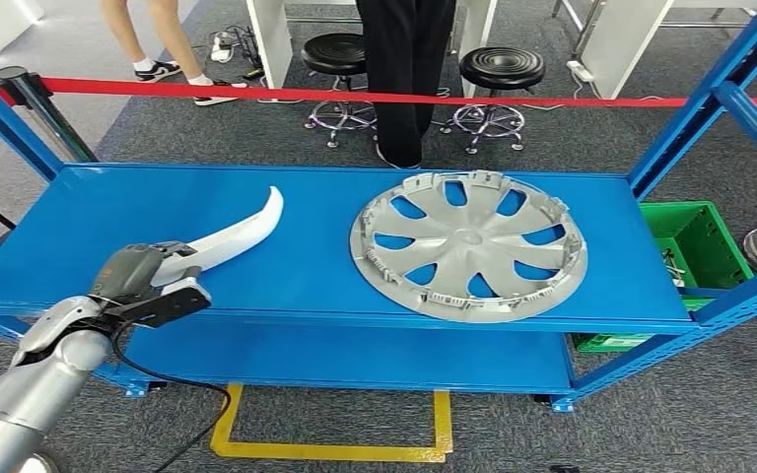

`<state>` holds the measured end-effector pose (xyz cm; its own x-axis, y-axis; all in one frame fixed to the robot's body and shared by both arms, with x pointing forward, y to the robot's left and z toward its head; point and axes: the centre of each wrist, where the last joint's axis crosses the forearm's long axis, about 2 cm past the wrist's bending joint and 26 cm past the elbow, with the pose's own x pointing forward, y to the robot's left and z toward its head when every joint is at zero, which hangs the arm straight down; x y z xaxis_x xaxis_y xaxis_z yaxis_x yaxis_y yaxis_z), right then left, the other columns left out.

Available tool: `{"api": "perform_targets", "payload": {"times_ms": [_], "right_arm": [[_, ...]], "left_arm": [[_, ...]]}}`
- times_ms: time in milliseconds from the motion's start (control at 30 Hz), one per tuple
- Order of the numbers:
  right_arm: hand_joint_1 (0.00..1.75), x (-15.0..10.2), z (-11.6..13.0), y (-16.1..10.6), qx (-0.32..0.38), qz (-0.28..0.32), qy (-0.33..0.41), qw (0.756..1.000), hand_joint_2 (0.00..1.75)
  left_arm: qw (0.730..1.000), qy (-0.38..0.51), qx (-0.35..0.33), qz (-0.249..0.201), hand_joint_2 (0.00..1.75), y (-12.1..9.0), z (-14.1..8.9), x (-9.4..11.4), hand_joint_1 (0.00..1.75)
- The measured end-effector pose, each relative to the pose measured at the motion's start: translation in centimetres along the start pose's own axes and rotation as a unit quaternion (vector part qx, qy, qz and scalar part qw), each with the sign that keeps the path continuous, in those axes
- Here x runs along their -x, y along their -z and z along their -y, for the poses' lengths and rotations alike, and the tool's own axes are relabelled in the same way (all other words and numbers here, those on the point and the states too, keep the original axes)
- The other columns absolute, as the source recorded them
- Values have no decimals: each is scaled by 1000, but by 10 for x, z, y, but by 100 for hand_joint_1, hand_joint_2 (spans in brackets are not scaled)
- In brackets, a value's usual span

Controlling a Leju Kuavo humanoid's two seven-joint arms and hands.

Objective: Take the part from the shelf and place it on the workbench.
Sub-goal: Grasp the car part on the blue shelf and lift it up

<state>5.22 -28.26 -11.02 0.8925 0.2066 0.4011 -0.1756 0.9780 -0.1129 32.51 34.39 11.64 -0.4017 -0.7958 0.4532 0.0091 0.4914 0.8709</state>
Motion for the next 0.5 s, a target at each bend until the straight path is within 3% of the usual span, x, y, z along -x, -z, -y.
{"api": "perform_targets", "payload": {"times_ms": [267,500], "right_arm": [[0,5,-2,-2,2,7,77,997,175],[0,6,-3,-2,4,29,105,994,175]], "left_arm": [[996,4,-44,79,175,-42,31,-80,175],[992,-1,-81,101,175,-61,33,-107,175]]}}
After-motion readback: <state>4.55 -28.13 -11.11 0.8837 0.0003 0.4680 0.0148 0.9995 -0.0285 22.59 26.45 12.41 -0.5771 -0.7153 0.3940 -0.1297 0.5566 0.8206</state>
